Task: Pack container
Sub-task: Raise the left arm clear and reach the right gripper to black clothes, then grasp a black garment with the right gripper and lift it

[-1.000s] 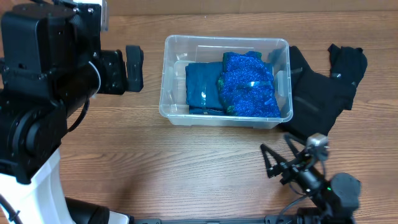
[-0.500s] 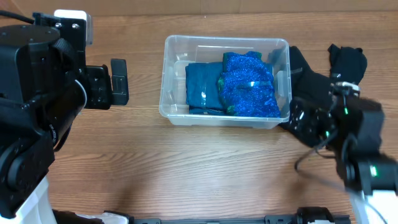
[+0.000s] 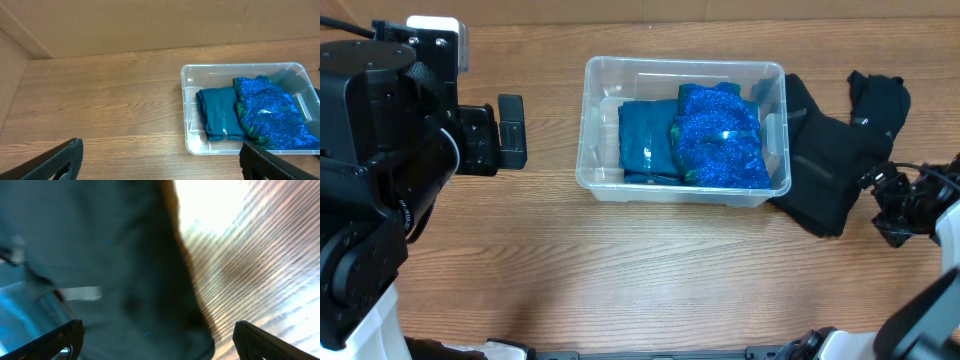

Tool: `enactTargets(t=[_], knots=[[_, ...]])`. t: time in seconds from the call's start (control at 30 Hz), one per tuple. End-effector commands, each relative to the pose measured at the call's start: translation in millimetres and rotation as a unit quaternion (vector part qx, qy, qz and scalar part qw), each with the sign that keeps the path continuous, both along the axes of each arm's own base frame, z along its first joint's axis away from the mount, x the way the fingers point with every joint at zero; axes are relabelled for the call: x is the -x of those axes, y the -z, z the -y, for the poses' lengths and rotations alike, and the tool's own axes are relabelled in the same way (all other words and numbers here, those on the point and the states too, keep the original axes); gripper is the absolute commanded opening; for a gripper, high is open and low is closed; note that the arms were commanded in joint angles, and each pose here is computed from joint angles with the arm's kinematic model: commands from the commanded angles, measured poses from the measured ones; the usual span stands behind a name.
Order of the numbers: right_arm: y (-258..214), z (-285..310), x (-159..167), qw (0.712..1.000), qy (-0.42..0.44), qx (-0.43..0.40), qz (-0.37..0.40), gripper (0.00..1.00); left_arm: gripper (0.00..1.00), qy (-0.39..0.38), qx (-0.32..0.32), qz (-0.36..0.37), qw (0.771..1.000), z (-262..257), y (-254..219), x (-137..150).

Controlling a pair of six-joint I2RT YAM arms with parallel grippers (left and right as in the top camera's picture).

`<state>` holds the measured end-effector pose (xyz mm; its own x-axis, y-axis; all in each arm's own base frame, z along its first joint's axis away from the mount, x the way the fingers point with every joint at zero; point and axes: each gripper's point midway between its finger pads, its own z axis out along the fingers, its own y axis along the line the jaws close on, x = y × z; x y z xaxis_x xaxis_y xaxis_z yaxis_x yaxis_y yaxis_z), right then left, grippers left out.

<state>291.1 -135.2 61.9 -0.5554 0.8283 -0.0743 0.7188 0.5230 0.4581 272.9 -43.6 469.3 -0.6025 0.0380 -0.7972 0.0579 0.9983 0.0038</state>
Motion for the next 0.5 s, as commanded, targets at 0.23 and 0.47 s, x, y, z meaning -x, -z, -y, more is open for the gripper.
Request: enactTargets(t=[0.23,0.47], knots=[[48.0,-30.0,-14.5,0.996,-0.061,-0.062,-0.009,0.86,1.0,-0.004,-0.013,0.002,1.0,-4.7,-0.2,-0.7],[37.9,-57.6,-24.5,0.99,-0.102,-0.091,0.028,0.25,1.0,-0.004,-0.013,0.002,1.0,-4.7,-0.2,-0.7]])
